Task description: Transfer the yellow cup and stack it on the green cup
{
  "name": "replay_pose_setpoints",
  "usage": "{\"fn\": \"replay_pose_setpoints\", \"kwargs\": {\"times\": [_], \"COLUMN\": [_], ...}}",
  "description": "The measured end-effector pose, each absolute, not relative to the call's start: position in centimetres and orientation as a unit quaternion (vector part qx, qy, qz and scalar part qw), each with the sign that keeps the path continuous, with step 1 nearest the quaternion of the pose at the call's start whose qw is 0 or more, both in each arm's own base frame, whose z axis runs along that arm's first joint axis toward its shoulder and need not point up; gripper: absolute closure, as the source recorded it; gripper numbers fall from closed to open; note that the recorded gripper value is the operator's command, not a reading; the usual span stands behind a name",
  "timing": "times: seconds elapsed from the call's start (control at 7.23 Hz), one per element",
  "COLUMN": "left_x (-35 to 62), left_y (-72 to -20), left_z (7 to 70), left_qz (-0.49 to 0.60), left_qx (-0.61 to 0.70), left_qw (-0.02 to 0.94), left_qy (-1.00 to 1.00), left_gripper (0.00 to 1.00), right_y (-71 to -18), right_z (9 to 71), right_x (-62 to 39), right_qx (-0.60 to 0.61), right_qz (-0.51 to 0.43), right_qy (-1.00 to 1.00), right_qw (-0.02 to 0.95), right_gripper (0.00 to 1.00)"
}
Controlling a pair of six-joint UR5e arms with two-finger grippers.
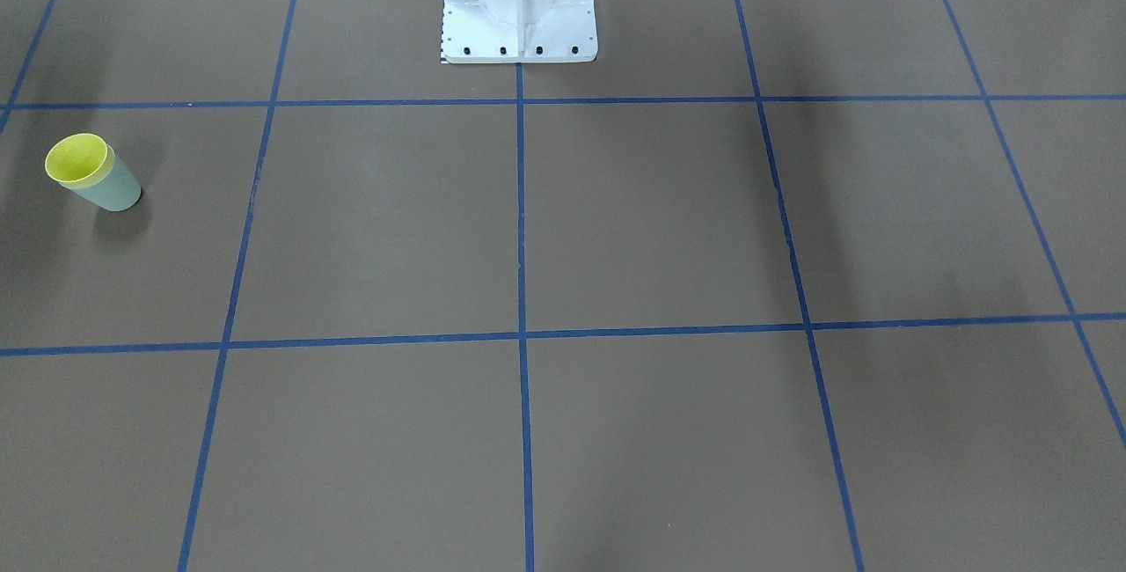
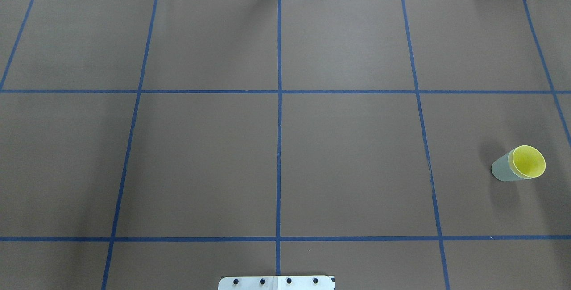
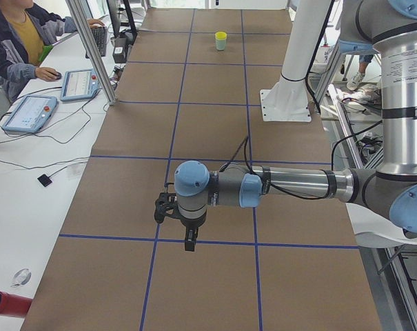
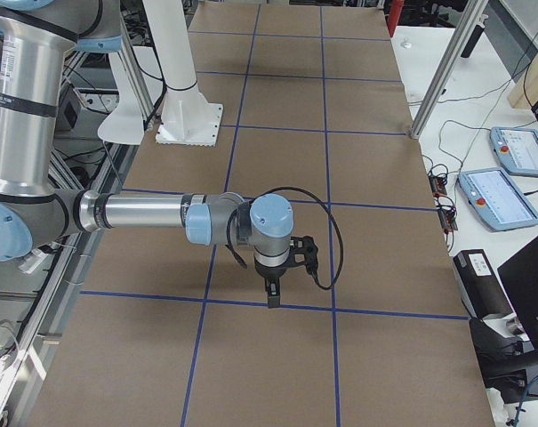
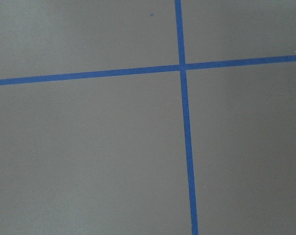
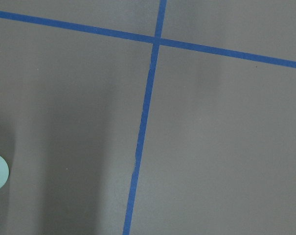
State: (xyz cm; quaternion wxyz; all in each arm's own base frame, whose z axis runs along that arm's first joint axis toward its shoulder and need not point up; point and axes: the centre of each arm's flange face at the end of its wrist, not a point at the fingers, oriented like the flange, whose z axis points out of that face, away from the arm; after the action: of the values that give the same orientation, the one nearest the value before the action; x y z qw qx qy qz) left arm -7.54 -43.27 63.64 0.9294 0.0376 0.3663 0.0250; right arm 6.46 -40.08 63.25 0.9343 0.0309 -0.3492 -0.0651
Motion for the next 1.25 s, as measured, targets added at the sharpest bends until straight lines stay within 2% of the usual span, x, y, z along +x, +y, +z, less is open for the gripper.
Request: {"fn": "replay_pose_setpoints", "kwargs": {"times": [1.25], "left_x": [-7.53], "left_y": [-42.86], "left_z": [63.95], "left_qz": [0.025], "left_qx": [0.035], "left_qw": [0.929], "left_qy": [0.366], "left_gripper": [0.0], "right_y": [-40.06], "right_z": [63.32], "right_x": [6.5], "right_qx": [0.031], "right_qz": [-0.065], "right_qy": [-0.349], "right_qw": [0.934], "right_gripper": [0.0]}}
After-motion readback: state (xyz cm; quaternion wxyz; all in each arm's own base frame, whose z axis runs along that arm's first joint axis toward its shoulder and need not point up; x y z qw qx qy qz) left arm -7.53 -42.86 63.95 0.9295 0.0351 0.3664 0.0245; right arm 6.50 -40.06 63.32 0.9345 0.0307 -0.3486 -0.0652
